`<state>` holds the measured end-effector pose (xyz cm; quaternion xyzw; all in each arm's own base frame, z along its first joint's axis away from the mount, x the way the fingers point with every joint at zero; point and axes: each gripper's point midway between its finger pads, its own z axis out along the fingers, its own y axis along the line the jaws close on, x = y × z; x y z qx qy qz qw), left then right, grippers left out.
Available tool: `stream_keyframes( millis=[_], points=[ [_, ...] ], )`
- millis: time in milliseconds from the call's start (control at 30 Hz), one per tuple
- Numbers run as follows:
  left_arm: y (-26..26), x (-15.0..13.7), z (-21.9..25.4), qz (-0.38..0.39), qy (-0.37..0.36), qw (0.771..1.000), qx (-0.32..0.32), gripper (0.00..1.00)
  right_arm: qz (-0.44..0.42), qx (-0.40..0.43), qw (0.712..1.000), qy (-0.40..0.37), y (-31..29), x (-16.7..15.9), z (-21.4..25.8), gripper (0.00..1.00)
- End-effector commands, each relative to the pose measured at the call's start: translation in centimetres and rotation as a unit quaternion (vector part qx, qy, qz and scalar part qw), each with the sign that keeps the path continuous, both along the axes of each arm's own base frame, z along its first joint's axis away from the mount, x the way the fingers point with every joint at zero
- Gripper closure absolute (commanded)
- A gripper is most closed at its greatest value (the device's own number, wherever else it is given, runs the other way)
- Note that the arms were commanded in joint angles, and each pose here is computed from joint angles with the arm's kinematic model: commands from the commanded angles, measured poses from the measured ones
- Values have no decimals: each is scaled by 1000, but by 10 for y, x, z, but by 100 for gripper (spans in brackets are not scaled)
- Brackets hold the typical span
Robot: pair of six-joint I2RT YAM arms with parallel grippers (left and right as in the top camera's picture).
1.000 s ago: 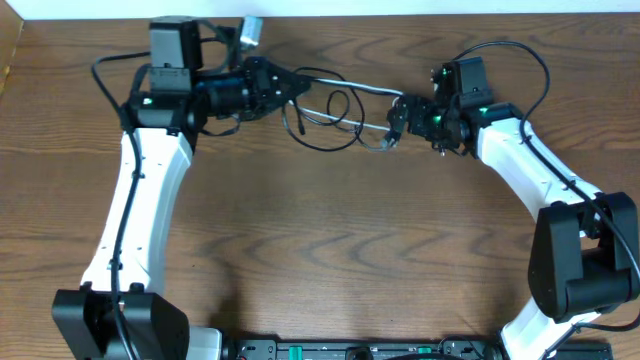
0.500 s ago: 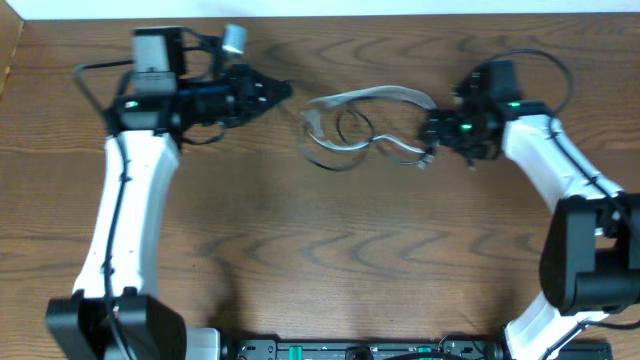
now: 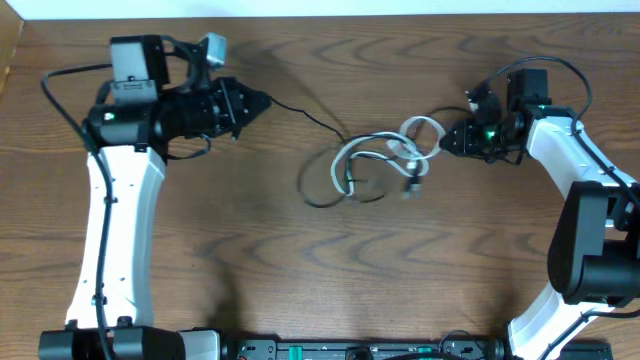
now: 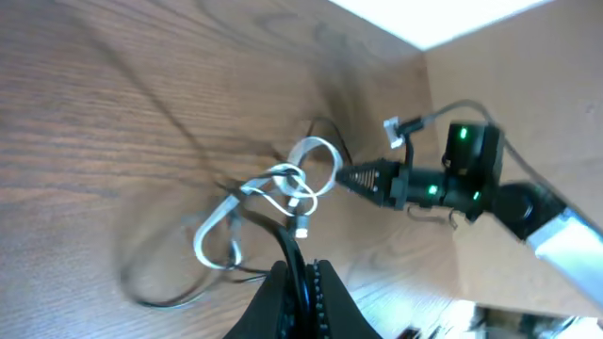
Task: Untangle cables
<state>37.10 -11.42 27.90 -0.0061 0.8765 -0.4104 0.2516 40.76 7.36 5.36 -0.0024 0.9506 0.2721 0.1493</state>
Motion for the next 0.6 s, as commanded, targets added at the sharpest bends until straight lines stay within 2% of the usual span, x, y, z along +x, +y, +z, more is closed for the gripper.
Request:
stream_keyframes(
  millis=[0,33,167,333,367,400,433,500,567],
  points=[
    [-15,0,2,-29,-34,998,40,92,48,57,997,-34,29,-3,27,95],
    [-19,-1,0,-31,-33,998,48,93,51,57,996,-39,31,-3,31,99],
    [-35,-1,-14,-41,-27,996,81,92,56,55,995,-68,34,-3,54,99],
    [-47,1,-30,-55,-15,994,97,83,34,53,994,-84,31,0,74,96],
    [-48,2,-33,-59,-13,993,99,77,30,51,995,-85,30,0,75,87],
    [-48,3,-36,-62,-10,993,100,69,27,50,995,-86,30,1,76,69],
    [-48,3,-39,-62,-6,993,101,62,26,50,995,-86,30,1,76,56],
    [-49,4,-45,-66,1,992,104,48,25,49,995,-85,29,1,75,45],
    [-50,3,-51,-84,-5,990,115,41,25,47,995,-86,29,2,75,39]
  ],
)
